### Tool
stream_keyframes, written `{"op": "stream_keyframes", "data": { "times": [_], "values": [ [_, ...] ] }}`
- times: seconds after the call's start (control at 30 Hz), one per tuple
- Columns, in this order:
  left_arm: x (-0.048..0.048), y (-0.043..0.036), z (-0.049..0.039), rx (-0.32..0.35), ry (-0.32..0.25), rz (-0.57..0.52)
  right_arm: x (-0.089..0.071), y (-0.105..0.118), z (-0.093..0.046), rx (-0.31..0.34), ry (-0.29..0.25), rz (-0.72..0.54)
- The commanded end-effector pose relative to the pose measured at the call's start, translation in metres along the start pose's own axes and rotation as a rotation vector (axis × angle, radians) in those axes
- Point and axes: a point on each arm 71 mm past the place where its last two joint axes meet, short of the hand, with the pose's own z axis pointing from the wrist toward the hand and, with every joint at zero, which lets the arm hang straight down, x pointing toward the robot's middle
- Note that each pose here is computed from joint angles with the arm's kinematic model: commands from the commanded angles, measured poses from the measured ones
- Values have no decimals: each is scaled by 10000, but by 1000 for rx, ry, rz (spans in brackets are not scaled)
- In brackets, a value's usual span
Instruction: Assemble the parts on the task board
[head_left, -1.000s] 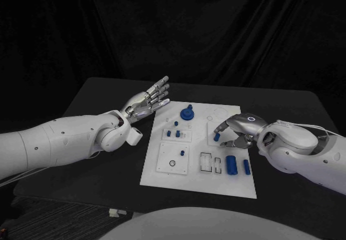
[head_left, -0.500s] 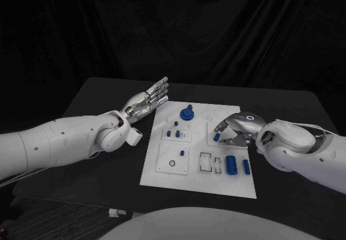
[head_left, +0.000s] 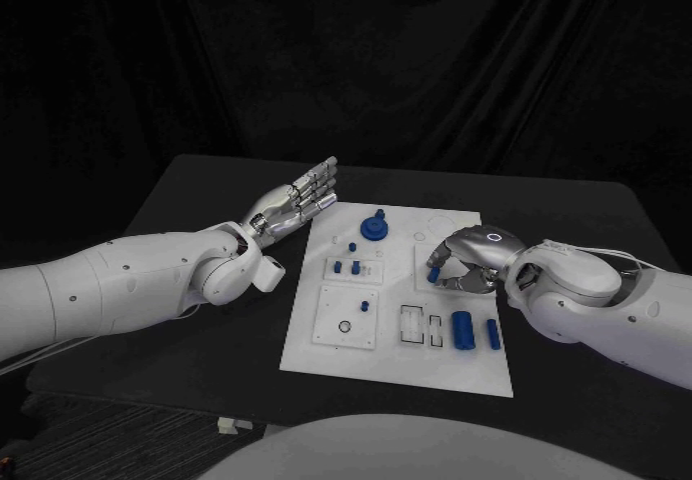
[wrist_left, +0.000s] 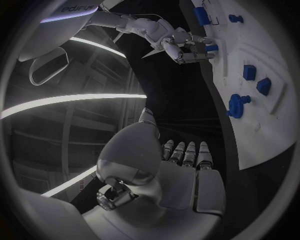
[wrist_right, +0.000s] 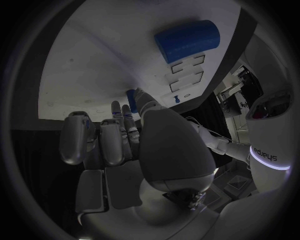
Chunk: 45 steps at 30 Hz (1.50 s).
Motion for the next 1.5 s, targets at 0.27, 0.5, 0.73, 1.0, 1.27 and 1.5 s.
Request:
{"op": "stream_keyframes", "data": {
  "times": [0.27,0.5,0.73,1.0,1.27,1.5],
  "values": [
    [26,-52,7,80,2,-10,11,72,42,-30,-5,-3],
    [31,-47,0,74,9,-17,6,83,47,-35,-13,-2],
    [34,-42,-2,69,14,-22,-3,82,31,-29,-21,1],
    [39,-35,1,63,19,-26,-25,92,-6,-22,-35,7],
    [52,-26,11,57,25,-30,-199,115,-45,-31,-107,6],
    [58,-20,19,52,27,-31,-447,188,-94,-57,-165,-5]
  ]
}}
